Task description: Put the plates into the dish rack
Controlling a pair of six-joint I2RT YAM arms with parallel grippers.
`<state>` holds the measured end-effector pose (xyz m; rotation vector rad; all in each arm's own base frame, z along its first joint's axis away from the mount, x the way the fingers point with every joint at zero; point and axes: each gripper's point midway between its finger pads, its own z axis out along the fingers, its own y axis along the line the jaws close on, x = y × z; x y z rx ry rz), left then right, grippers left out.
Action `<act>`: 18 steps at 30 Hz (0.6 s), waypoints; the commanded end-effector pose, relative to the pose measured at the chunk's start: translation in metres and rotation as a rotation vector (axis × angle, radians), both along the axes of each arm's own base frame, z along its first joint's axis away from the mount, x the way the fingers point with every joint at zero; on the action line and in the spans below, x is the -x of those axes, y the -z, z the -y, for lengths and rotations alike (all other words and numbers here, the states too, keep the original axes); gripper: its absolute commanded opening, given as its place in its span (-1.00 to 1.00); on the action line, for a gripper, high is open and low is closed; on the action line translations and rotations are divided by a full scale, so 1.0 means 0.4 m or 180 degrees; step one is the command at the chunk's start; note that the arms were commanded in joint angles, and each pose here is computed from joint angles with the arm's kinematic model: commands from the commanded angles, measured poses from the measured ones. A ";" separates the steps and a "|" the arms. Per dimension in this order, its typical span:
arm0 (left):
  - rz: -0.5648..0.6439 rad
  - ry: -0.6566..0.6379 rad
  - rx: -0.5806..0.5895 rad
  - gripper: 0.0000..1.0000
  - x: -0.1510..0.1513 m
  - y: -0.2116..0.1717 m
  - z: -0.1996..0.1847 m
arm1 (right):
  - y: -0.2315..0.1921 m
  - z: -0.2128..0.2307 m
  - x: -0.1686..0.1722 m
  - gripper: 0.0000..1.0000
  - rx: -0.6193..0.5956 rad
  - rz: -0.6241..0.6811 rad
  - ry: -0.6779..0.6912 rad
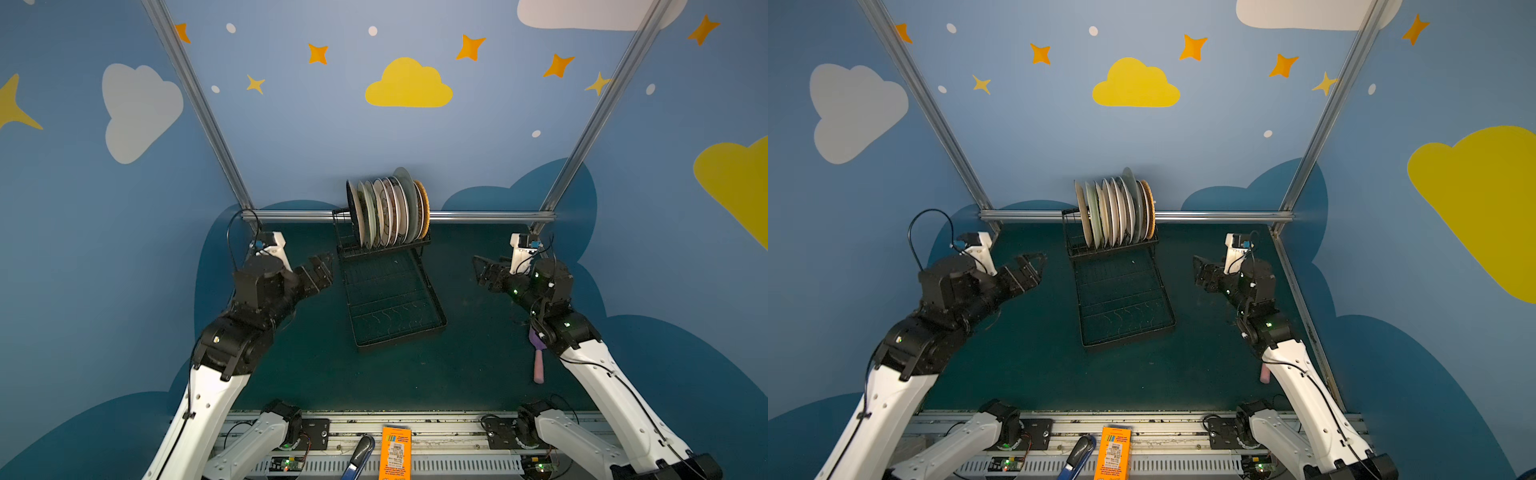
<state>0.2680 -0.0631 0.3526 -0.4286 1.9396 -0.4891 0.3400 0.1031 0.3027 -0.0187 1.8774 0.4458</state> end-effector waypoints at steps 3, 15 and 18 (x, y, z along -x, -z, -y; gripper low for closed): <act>0.0073 -0.1296 -0.0599 1.00 -0.006 0.190 -0.187 | 0.136 0.139 -0.064 0.77 0.0540 0.0090 0.0523; -0.0372 -0.2130 -0.1678 1.00 -0.120 0.510 -0.350 | 0.428 0.261 -0.100 0.77 0.1028 -0.0727 0.0925; -0.0211 -0.2000 -0.1574 1.00 -0.147 0.574 -0.348 | 0.470 0.262 -0.105 0.77 0.0774 -0.0761 0.0847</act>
